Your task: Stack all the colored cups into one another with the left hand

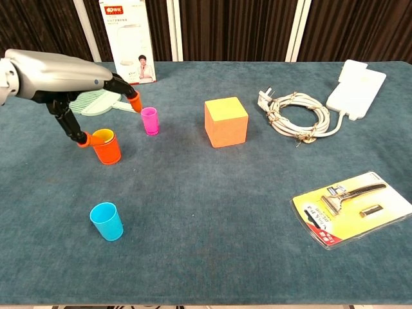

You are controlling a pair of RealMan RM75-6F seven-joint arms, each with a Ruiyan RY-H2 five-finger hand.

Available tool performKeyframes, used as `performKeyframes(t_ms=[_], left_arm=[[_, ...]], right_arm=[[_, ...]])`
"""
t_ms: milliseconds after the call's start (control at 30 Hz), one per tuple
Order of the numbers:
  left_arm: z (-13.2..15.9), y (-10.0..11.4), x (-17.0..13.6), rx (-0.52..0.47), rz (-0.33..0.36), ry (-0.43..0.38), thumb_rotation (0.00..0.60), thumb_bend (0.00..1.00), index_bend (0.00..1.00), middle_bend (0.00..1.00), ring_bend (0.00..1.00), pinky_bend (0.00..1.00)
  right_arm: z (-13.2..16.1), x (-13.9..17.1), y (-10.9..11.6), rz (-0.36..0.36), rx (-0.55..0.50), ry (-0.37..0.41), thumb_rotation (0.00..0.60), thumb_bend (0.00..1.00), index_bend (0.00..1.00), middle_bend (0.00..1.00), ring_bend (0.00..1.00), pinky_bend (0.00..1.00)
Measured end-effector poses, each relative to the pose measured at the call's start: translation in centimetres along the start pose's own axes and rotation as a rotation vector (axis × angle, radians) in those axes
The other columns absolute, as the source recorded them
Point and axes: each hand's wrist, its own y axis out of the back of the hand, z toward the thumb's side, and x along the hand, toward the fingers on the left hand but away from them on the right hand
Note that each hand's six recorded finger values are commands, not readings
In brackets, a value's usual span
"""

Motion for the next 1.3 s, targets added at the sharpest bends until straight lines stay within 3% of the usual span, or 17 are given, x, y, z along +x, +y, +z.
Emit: performKeyframes(t_ms=[433,933,1300], left_arm=[[3.1,-1.9,-2.7,0.018,-0.091,-0.128,0.6,0.27,0.24,0.11,0.0,0.0],[3.7,-4.5,-5.4,0.014,-0.173,-0.239,0.6,0.25,0.26,0.11,0.0,0.0],[2.7,-5.9,-5.2,0.077,-0.142,-0.228,0.6,0.25,0.29,0.11,0.0,0.0]], right_arm=[[0.0,0.0,0.1,-0.004,-0.004,-0.005,0.6,0.4,0.13,0.07,0.09,0.07],[-0.1,0.0,0.2,-0.013,-0.01,-0.014,0.6,0.4,0.13,0.07,0.09,0.07],[-0.1,0.1,0.3,-0.016,-0.012,-0.016,0.6,0.4,0.13,0.07,0.09,0.07]])
